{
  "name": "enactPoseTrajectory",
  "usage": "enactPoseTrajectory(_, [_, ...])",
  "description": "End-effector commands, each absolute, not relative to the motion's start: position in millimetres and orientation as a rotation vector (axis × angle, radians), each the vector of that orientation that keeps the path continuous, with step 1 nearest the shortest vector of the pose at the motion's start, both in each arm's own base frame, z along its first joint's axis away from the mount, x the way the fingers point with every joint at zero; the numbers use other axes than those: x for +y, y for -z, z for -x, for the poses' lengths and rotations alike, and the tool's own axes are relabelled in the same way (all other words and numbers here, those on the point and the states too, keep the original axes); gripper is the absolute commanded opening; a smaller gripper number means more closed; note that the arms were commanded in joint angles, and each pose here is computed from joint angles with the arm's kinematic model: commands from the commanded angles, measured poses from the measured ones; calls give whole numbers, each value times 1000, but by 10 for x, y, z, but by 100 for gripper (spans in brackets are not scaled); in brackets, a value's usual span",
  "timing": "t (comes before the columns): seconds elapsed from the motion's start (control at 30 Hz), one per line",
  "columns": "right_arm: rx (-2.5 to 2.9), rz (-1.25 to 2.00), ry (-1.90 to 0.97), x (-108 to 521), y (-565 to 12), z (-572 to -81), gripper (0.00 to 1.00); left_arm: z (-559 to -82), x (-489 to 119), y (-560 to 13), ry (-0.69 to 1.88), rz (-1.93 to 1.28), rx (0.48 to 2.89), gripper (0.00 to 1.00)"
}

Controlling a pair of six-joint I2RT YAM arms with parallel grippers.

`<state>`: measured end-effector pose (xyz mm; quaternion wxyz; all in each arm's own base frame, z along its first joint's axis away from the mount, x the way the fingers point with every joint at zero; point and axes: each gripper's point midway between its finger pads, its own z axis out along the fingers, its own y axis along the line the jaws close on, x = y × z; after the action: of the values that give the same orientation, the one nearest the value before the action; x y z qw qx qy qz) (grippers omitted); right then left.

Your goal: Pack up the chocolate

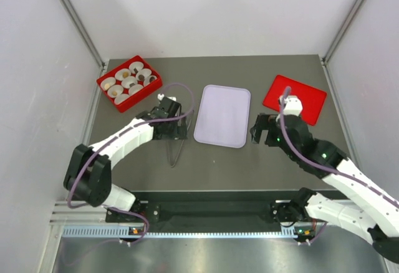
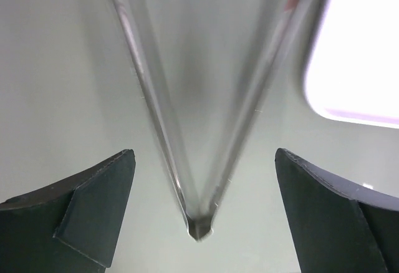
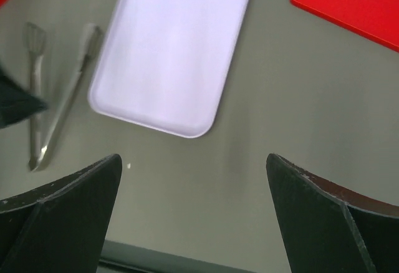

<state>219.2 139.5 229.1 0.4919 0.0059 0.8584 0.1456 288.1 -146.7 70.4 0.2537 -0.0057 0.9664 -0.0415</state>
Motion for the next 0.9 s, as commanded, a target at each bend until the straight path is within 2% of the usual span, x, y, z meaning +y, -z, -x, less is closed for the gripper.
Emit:
enactPoseTrajectory(0.0, [1989, -189, -238, 1250, -2693, -2611, 100, -2979, -1582, -1279, 225, 20, 2511, 99])
enactPoseTrajectory(0.13, [2046, -280, -136, 1063, -2696, -3271, 80, -3036, -1716, -1708, 334, -68, 2415, 99])
enactPoseTrajectory(0.2, [2000, -350, -123, 881, -2840, -3586, 75, -3038, -1739, -1898, 370, -106, 2361, 99])
enactPoseTrajectory(0.27, [2037, -380, -80, 808, -2672, -3879, 75, -3006, -1780, -2010, 415, -126, 2329, 99])
enactPoseTrajectory(0.4, [2049, -483, -24, 547, -2546, -4409, 73, -2812, -2019, -2446, 681, -173, 2181, 99])
enactPoseTrajectory(0.43, [2091, -501, 7, 523, -2323, -4549, 72, -2701, -2090, -2412, 758, -203, 2175, 99])
enactPoseTrajectory(0.57, [2116, -579, 81, 370, -2070, -4910, 69, -2511, -2215, -2664, 954, -227, 1995, 98])
enactPoseTrajectory(0.6, [2092, -604, 106, 293, -2117, -5005, 68, -2438, -2261, -2570, 1005, -245, 1998, 97])
enactPoseTrajectory(0.63, [2122, -617, 135, 263, -1930, -5083, 67, -2419, -2310, -2639, 1045, -273, 1953, 97])
enactPoseTrajectory(0.87, [2157, -667, 199, 53, -1549, -5434, 66, -2364, -2278, -2455, 1013, -325, 1993, 97])
